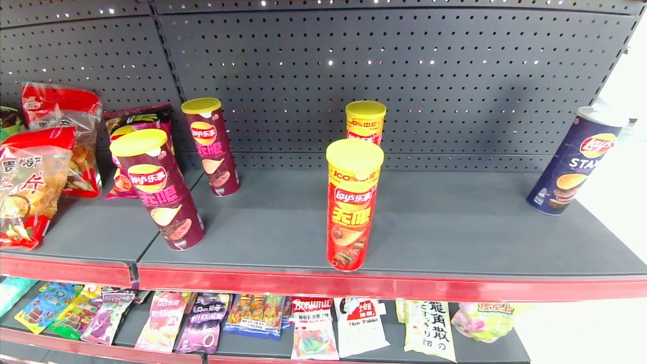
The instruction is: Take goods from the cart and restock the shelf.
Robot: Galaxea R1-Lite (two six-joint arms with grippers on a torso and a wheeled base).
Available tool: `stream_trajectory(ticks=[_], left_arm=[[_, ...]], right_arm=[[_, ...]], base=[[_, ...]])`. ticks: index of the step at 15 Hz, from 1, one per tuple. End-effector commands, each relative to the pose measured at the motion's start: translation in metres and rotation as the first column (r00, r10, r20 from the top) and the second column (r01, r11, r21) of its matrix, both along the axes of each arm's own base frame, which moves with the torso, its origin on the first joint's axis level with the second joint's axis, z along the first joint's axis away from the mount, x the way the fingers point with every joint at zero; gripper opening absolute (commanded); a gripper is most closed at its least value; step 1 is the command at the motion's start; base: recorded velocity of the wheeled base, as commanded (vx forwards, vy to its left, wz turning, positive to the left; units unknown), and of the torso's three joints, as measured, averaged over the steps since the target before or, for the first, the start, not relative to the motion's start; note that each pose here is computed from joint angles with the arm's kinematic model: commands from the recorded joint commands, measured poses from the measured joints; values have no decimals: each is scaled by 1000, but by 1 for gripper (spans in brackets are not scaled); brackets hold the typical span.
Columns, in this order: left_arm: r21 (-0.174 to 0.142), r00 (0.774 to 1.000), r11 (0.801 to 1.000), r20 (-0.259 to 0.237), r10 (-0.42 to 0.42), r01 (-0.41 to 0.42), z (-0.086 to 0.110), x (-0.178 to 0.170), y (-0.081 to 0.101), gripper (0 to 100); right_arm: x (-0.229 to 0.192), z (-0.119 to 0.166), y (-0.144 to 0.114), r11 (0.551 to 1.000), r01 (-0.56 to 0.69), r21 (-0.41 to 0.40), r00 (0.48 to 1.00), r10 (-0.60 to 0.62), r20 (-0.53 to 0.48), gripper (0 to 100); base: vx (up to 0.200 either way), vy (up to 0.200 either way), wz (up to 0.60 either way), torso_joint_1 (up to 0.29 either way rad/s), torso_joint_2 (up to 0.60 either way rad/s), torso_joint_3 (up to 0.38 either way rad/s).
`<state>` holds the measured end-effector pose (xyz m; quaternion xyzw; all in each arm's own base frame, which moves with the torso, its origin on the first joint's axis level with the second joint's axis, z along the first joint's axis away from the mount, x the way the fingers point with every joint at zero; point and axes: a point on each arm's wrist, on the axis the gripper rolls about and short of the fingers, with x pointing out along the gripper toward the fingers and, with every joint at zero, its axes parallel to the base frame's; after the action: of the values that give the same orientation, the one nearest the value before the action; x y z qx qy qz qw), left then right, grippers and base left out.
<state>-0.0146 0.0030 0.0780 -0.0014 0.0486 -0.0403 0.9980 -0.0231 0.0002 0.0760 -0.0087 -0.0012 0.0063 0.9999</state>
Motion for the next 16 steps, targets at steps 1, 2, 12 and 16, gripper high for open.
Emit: stream_trajectory(ticks=[1,2,12,16], left_arm=[[-1,1000,1000,1,0,0,0,0,0,100],[7,1000,1000,1,-2,2,0,0,0,100],[10,1000,1000,1,-3,3,0,0,0,100],[10,1000,1000,0,-6,6,0,0,0,100]], right_arm=[[0,0,0,1000,0,2,1000,0,-2,100],[0,0,0,1000,-1,4,1000,1,-2,100],[0,0,0,1000,-1,2,1000,1,-2,100],[0,0,0,1000,-1,1,1000,1,-2,100]], base=[[0,0,0,0,0,0],[0,0,0,0,0,0],[-120,0,0,3,2,0],[0,0,300,-5,-4,4]])
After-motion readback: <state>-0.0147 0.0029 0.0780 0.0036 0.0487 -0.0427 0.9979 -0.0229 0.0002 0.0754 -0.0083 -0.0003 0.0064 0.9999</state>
